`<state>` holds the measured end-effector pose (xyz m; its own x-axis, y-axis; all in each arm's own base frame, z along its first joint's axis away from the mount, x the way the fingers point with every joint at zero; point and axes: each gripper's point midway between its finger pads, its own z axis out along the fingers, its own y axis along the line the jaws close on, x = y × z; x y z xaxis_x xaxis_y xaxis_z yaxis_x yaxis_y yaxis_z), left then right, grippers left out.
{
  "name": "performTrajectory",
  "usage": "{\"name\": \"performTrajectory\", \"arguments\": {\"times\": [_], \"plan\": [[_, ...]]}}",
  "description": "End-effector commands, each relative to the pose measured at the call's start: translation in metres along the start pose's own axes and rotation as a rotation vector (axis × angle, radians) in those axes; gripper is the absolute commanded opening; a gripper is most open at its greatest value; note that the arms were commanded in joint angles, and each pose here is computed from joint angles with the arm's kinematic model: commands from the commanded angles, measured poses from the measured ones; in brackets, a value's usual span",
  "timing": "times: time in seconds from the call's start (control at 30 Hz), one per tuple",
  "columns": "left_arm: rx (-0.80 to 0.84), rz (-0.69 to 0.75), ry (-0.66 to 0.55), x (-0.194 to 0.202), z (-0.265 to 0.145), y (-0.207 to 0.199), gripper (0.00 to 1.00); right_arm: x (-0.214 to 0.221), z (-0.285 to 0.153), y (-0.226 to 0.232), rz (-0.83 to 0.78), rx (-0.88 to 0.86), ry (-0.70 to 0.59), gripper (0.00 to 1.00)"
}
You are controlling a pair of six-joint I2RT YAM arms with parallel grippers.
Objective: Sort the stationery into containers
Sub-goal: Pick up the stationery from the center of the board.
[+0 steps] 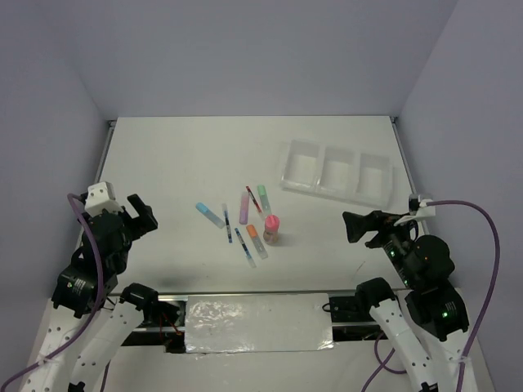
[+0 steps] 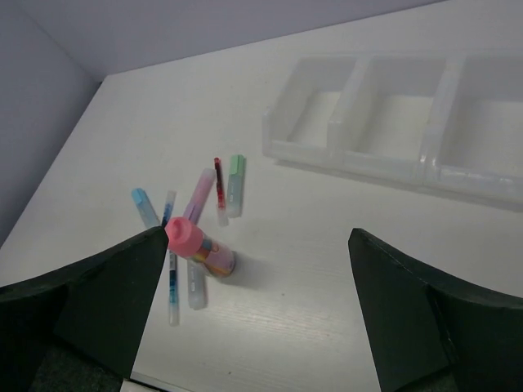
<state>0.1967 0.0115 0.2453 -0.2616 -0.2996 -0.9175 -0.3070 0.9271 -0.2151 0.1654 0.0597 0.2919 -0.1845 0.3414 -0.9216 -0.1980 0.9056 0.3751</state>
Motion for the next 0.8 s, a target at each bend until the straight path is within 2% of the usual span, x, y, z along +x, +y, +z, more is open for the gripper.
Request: {"name": "performTrajectory", "arguments": {"times": [0.0, 0.2, 0.23, 0.3, 0.37, 0.4, 0.43, 0.5, 0.6, 0.67, 0.77], "plan": [[0.018, -0.029, -0.034, -0.011, 0.002, -0.007, 0.99, 0.000, 0.006, -0.003, 0.004, 0.028, 0.020, 1.00], [0.040, -0.017, -0.018, -0.008, 0.005, -0.013, 0.99, 0.020, 0.032, 0.019, 0.071, -0.105, 0.069, 1.00], [0.043, -0.011, -0.014, -0.007, 0.006, -0.014, 0.99, 0.041, 0.039, 0.032, 0.098, -0.190, 0.139, 1.00], [0.047, -0.005, -0.005, -0.005, 0.007, -0.015, 0.99, 0.054, 0.059, 0.051, 0.133, -0.298, 0.200, 1.00], [0.049, -0.001, 0.001, -0.004, 0.008, -0.016, 0.99, 0.080, 0.073, 0.070, 0.166, -0.404, 0.313, 1.00], [0.052, 0.000, 0.002, -0.004, 0.008, -0.017, 0.99, 0.087, 0.078, 0.074, 0.154, -0.412, 0.333, 1.00], [0.054, 0.000, 0.003, -0.003, 0.008, -0.017, 0.99, 0.090, 0.089, 0.068, 0.118, -0.347, 0.313, 1.00], [0.064, 0.004, 0.004, -0.003, 0.008, -0.019, 0.99, 0.103, 0.092, 0.093, 0.047, -0.398, 0.328, 1.00], [0.076, 0.008, 0.008, -0.002, 0.008, -0.021, 0.99, 0.119, 0.101, 0.109, -0.038, -0.378, 0.322, 1.00], [0.082, 0.014, 0.013, -0.001, 0.009, -0.023, 0.99, 0.131, 0.113, 0.106, -0.081, -0.320, 0.299, 1.00], [0.089, 0.021, 0.023, 0.001, 0.011, -0.025, 0.99, 0.154, 0.119, 0.118, -0.140, -0.349, 0.294, 1.00]]}}
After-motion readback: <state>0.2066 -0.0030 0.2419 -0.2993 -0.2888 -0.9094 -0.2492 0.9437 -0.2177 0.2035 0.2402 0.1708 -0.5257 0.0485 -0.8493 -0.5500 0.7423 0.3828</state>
